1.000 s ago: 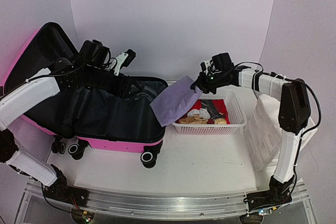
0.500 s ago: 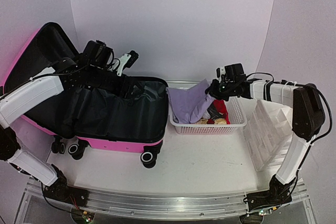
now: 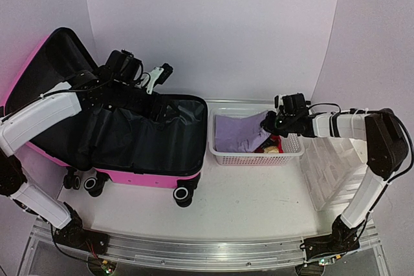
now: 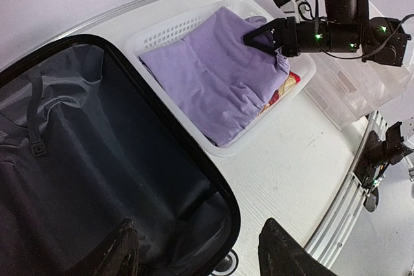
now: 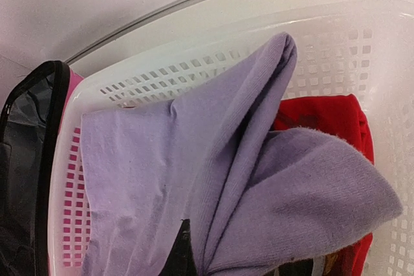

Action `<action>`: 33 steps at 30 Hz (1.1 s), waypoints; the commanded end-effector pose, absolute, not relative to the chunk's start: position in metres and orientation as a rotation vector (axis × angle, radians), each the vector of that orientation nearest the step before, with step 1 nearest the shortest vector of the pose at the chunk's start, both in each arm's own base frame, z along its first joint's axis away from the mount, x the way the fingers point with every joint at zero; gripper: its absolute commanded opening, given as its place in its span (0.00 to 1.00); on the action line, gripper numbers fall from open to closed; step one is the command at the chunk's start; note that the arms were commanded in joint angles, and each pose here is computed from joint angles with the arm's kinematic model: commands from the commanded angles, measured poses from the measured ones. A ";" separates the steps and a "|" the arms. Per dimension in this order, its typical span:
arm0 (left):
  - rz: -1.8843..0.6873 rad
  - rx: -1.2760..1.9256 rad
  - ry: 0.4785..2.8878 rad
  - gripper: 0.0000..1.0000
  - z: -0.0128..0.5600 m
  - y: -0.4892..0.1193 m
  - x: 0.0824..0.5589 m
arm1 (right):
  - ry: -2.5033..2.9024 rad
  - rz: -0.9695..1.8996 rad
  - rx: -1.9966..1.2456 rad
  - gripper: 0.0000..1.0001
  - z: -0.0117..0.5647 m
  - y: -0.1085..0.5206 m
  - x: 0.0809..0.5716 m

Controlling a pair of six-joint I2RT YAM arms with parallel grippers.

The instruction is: Open, take out, and arrange the luggage

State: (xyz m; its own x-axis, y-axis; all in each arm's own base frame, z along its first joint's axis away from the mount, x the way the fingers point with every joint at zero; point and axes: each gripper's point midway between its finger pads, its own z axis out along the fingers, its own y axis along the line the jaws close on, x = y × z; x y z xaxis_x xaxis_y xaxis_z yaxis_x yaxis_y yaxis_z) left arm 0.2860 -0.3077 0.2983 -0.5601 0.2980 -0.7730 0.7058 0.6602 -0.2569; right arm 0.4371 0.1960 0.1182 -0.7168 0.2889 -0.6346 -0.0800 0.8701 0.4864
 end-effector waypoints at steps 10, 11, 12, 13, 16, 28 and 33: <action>-0.768 0.749 2.059 0.63 0.331 -0.311 0.289 | 2.506 0.345 -0.046 0.37 0.105 0.162 0.392; -0.766 0.748 2.060 0.63 0.330 -0.310 0.289 | 2.544 0.299 -0.076 0.40 0.107 0.157 0.383; -0.763 0.748 2.062 0.63 0.329 -0.310 0.290 | 2.579 0.251 -0.095 0.44 0.110 0.150 0.374; -0.759 0.746 2.063 0.63 0.329 -0.309 0.290 | 2.612 0.192 -0.110 0.49 0.112 0.142 0.367; -0.747 0.747 2.067 0.64 0.327 -0.310 0.292 | 2.755 0.008 -0.156 0.54 0.121 0.117 0.339; -0.747 0.753 2.075 0.63 0.324 -0.318 0.300 | 2.841 0.125 -0.205 0.80 0.154 0.140 0.319; -0.757 0.743 2.085 0.63 0.323 -0.317 0.298 | 2.808 0.349 0.178 0.85 0.155 0.164 0.346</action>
